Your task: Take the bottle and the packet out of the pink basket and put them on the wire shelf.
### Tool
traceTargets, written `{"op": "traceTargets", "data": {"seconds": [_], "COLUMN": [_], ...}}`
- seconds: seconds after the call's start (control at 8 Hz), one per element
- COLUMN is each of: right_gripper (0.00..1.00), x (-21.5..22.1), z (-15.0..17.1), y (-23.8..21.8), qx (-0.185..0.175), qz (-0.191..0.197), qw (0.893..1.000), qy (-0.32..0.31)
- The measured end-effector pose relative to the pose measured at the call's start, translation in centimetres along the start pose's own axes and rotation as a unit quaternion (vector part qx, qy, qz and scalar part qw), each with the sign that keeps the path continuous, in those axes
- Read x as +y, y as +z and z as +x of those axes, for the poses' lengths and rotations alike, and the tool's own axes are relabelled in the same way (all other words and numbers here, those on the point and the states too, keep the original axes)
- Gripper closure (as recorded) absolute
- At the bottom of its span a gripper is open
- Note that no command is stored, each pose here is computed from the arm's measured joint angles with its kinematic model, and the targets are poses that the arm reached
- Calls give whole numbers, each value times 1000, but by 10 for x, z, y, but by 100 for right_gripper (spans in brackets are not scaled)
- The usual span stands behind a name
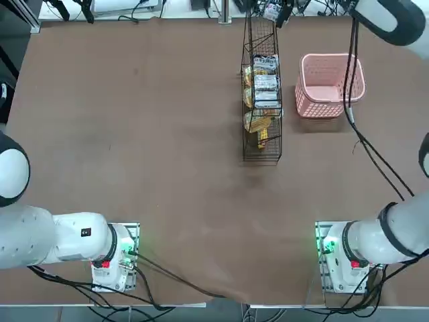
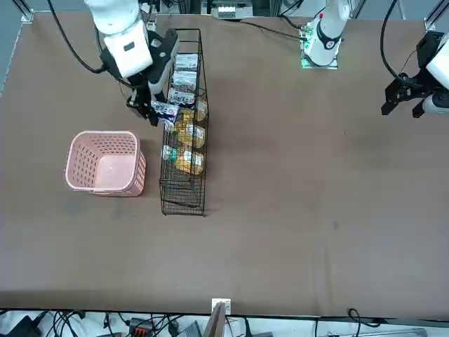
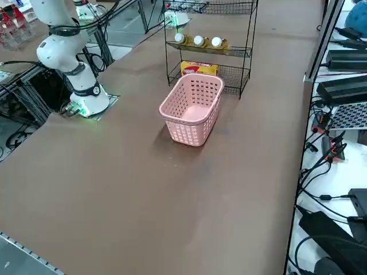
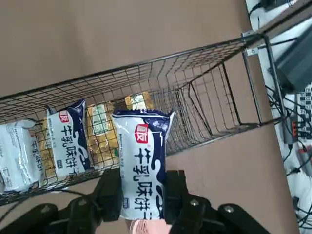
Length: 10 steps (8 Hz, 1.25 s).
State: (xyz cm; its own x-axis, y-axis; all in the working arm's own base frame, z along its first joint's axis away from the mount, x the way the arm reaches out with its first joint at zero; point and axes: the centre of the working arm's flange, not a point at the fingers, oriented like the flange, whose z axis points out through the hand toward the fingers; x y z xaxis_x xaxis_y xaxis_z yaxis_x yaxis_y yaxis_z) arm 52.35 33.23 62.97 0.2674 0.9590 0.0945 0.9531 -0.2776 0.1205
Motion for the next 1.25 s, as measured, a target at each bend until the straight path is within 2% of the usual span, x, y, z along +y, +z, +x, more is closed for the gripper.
{"op": "traceTargets", "data": {"seconds": [0.5,1.25], "right_gripper": [56,56], "x": [-10,0], "z": [17,21], "y": [12,31], "qx": [8,14], "qz": [8,14], "qw": [999,995], "qy": [-45,-103]}}
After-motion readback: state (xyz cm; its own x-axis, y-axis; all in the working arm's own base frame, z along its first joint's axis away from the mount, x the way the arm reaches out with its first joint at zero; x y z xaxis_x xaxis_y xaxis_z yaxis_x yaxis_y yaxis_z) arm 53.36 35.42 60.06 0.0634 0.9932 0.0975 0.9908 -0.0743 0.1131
